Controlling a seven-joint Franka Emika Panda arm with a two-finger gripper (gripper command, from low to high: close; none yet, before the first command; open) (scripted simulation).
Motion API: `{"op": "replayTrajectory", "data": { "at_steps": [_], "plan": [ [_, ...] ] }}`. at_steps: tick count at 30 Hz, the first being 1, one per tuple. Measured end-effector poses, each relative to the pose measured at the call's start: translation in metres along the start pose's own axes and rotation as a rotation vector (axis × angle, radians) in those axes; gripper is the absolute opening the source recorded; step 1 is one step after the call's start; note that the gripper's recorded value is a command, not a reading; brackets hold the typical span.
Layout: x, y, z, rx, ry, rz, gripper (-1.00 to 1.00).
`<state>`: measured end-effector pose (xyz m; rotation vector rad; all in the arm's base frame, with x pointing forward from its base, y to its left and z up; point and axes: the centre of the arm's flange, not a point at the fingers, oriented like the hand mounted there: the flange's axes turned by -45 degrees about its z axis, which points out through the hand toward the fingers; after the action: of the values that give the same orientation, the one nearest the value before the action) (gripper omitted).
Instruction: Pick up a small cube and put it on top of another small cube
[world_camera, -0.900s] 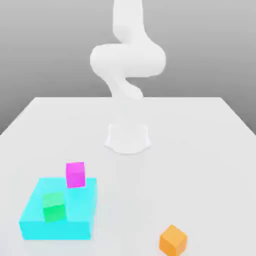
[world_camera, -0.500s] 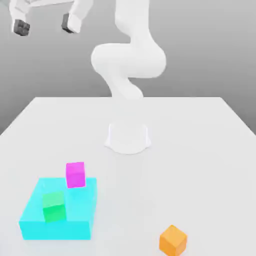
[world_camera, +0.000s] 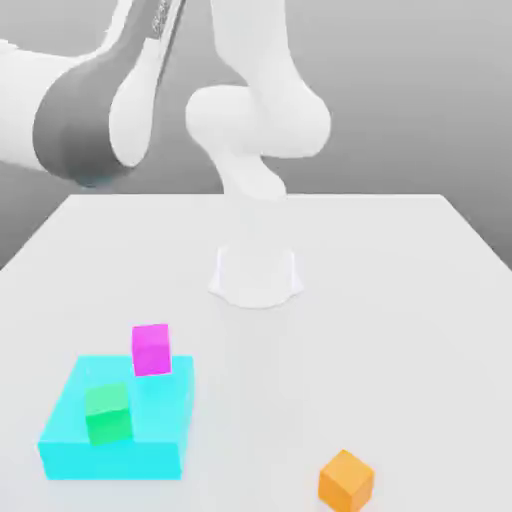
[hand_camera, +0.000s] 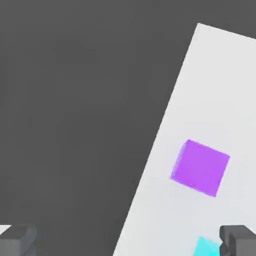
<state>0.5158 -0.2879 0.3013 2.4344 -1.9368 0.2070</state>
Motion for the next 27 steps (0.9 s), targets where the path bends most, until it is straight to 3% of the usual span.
{"op": "replayTrajectory", "data": {
  "at_steps": [5,9,10,17,21,27],
  "plan": [
    [0.025,0.038,0.088,-0.067,-0.092,0.224,0.0],
    [0.023,0.049,0.154,-0.079,-0.108,0.266,0.0],
    [0.022,0.05,0.164,-0.079,-0.109,0.268,-1.0],
    [0.022,0.05,0.164,-0.078,-0.108,0.269,-1.0],
    [0.026,0.046,0.11,-0.078,-0.108,0.258,-1.0],
    [-0.027,0.039,0.049,-0.086,-0.103,-0.007,-1.0]
  ]
}}
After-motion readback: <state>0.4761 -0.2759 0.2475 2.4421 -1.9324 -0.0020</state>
